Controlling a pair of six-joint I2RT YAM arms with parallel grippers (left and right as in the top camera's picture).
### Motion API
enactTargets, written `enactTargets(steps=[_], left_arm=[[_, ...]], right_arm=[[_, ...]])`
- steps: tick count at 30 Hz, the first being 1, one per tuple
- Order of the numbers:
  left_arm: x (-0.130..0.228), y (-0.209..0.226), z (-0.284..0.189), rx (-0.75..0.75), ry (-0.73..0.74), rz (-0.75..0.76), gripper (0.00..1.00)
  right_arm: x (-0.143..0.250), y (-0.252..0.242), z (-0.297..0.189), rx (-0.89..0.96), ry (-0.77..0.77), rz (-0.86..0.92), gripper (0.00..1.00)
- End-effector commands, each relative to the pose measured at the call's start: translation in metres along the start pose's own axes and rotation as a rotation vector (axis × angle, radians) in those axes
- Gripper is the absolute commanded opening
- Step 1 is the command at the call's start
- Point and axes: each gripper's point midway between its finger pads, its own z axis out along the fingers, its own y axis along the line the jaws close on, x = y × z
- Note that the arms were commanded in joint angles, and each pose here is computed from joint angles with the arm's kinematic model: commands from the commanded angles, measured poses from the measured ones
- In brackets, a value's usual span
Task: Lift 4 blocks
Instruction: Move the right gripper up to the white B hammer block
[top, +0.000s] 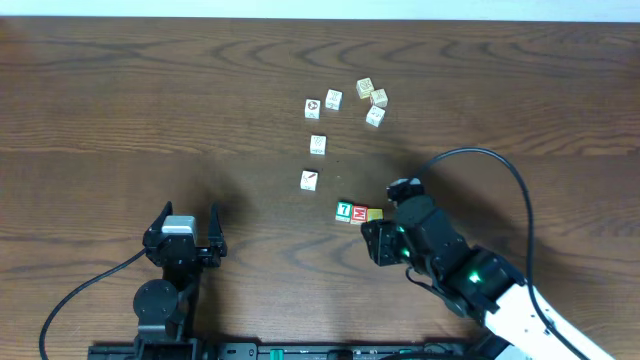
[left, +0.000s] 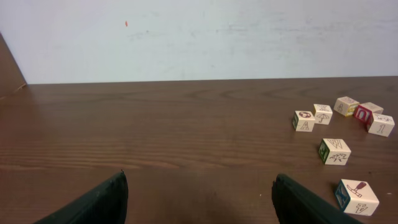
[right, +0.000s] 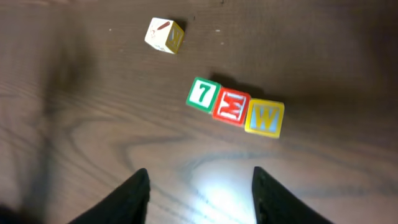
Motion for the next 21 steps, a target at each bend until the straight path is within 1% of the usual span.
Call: enactTargets(steps=[1, 3, 9, 13, 21], left_arm=[[0.015, 0.001, 0.001, -0.003, 0.049, -0.006, 0.74], [0.015, 0.001, 0.001, -0.003, 0.049, -0.007, 0.75], [0.015, 0.001, 0.001, -0.003, 0.049, -0.006, 0.74], [0.015, 0.001, 0.001, -0.003, 0.049, -0.007, 0.74], [0.015, 0.001, 0.001, -0.003, 0.049, -0.006, 0.74]], right_arm=[[-0.016, 0.011, 0.009, 0.007, -0.022, -0.051, 0.56], [-0.03, 0.019, 0.021, 0.018, -0.029, -0.066, 0.61], [-0.06, 0.039, 0.043, 0.028, -0.034, -0.104, 0.65], [-0.079, 0.052, 0.065, 0.042, -0.025, -0.119, 0.7], [-0.109, 0.066, 0.107, 0.081, -0.036, -0.065, 0.7]])
